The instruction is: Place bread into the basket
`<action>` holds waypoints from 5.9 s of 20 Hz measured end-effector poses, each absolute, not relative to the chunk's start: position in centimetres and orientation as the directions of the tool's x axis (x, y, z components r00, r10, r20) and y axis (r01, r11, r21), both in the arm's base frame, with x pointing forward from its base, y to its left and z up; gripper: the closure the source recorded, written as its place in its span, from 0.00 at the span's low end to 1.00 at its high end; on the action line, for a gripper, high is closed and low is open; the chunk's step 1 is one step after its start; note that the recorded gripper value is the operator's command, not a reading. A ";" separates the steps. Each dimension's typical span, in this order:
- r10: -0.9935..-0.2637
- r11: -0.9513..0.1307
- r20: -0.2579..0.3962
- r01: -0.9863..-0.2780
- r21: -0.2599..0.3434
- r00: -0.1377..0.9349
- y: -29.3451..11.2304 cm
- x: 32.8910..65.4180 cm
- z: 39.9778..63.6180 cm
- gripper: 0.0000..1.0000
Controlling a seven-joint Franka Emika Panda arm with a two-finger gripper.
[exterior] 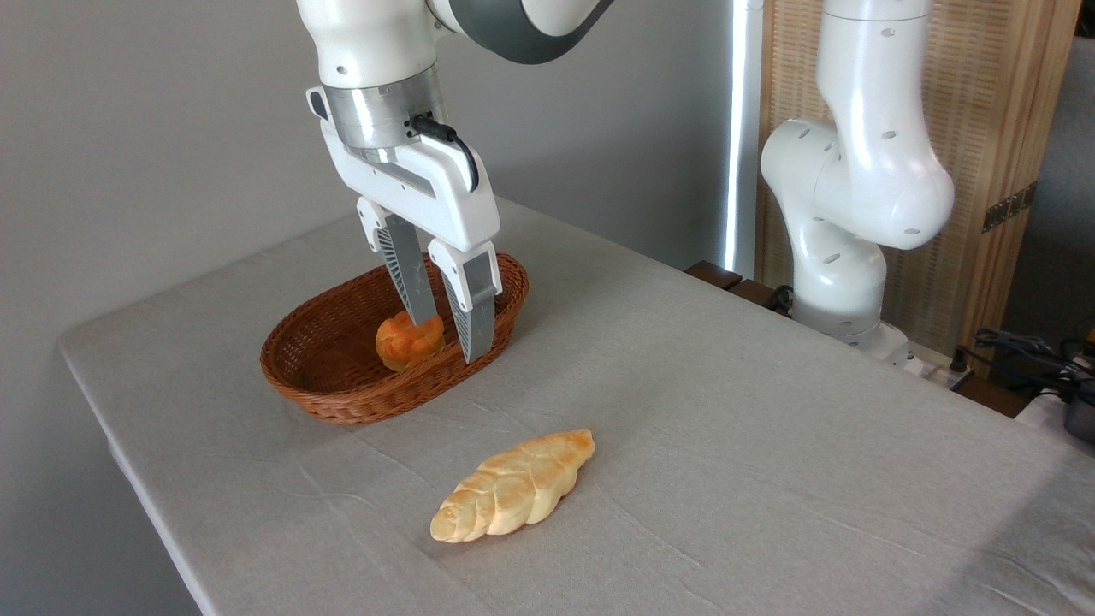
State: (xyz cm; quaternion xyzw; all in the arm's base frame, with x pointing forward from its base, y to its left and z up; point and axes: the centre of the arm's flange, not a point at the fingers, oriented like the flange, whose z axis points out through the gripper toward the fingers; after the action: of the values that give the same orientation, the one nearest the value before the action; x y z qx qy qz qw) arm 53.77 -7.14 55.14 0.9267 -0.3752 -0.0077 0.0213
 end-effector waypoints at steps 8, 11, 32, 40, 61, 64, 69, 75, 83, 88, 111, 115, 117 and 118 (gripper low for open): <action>-0.696 -0.718 0.002 -0.695 0.045 0.718 -7.1 53.8 55.1 0.00; -0.696 -0.717 0.002 -0.695 0.045 0.718 -7.1 53.8 55.1 0.00; -0.696 -0.718 0.003 -0.695 0.044 0.718 -7.1 53.8 55.2 0.00; -0.696 -0.717 0.005 -0.696 0.045 0.718 -6.2 53.7 55.3 0.00; -0.670 -0.740 0.051 -0.672 0.025 0.740 1.4 51.4 43.5 0.00; -0.670 -0.741 0.045 -0.671 0.023 0.741 1.4 51.8 42.5 0.00; -0.671 -0.740 0.037 -0.672 0.024 0.741 1.3 52.1 41.6 0.00; -0.671 -0.740 0.035 -0.672 0.024 0.741 1.3 52.1 41.5 0.50; -0.671 -0.740 0.035 -0.672 0.024 0.741 1.3 52.2 41.5 0.49; -0.673 -0.739 0.045 -0.674 0.016 0.738 1.2 52.4 42.1 0.48; -0.795 -0.605 0.029 -0.796 0.035 0.605 -26.2 49.7 46.1 0.00; -0.793 -0.607 0.028 -0.793 0.038 0.608 -26.1 50.0 46.0 0.00; -0.792 -0.609 0.031 -0.793 0.036 0.610 -26.0 50.2 46.1 0.00; -0.791 -0.610 0.036 -0.792 0.034 0.611 -26.0 50.3 46.4 0.00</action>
State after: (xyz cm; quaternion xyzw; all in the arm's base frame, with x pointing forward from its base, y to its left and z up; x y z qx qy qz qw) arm 50.27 -26.02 46.40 0.8971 -0.4412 0.0087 0.0233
